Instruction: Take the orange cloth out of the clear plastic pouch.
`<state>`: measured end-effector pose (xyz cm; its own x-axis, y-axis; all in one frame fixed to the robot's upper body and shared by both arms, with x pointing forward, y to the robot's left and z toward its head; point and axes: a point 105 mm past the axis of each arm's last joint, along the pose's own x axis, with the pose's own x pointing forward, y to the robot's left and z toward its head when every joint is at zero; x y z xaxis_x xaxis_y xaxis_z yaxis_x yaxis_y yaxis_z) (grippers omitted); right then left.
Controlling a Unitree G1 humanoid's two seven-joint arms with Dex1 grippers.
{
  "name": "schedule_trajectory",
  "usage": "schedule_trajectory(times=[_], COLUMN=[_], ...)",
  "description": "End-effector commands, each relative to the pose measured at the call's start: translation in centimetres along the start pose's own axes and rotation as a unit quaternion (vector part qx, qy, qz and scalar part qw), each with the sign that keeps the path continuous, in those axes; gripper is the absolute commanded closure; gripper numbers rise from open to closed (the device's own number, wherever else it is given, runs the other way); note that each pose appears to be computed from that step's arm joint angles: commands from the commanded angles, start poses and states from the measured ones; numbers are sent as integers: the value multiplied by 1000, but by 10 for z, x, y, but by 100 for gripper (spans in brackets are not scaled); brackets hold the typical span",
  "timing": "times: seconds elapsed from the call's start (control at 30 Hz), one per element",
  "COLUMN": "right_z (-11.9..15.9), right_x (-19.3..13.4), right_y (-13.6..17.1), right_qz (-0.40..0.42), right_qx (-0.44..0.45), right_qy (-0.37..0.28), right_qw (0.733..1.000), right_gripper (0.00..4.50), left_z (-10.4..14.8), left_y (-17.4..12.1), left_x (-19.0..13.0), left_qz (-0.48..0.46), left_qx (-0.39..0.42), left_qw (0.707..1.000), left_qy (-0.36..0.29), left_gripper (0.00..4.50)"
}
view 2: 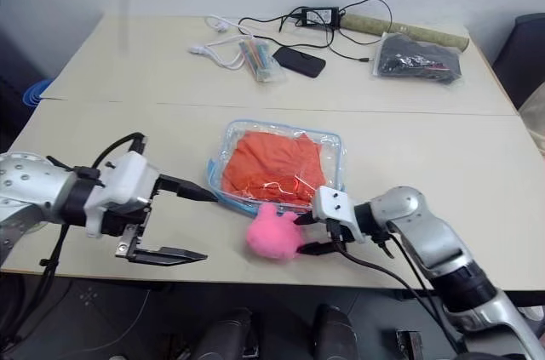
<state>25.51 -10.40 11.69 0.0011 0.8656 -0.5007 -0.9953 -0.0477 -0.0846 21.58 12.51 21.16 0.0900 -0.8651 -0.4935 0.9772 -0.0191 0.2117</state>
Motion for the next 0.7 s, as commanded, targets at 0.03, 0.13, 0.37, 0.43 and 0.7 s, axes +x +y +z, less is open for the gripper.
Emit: schedule_trajectory(times=[0.03,0.13,0.37,0.43,0.7], right_z=[27,40,38,30,10], right_x=[-12,-22,-70,-76,-61], right_y=[1,6,-16,-26,-56], right_qz=[-22,-21,-100,-120,-140], right_qx=[-49,-84,-156,-187,-238], right_qy=[-23,-27,55,81,103], right_qw=[998,996,981,971,956], right_gripper=[46,1,1,1,65], left_z=[2,2,-15,-26,-44], left_y=[5,7,21,24,33], left_x=[7,15,55,67,109], left_qz=[-5,-23,-83,-92,-95], left_qx=[21,27,65,85,103], left_qw=[1000,999,994,991,990], left_qy=[-4,-8,18,37,31], left_gripper=[0,0,0,0,38])
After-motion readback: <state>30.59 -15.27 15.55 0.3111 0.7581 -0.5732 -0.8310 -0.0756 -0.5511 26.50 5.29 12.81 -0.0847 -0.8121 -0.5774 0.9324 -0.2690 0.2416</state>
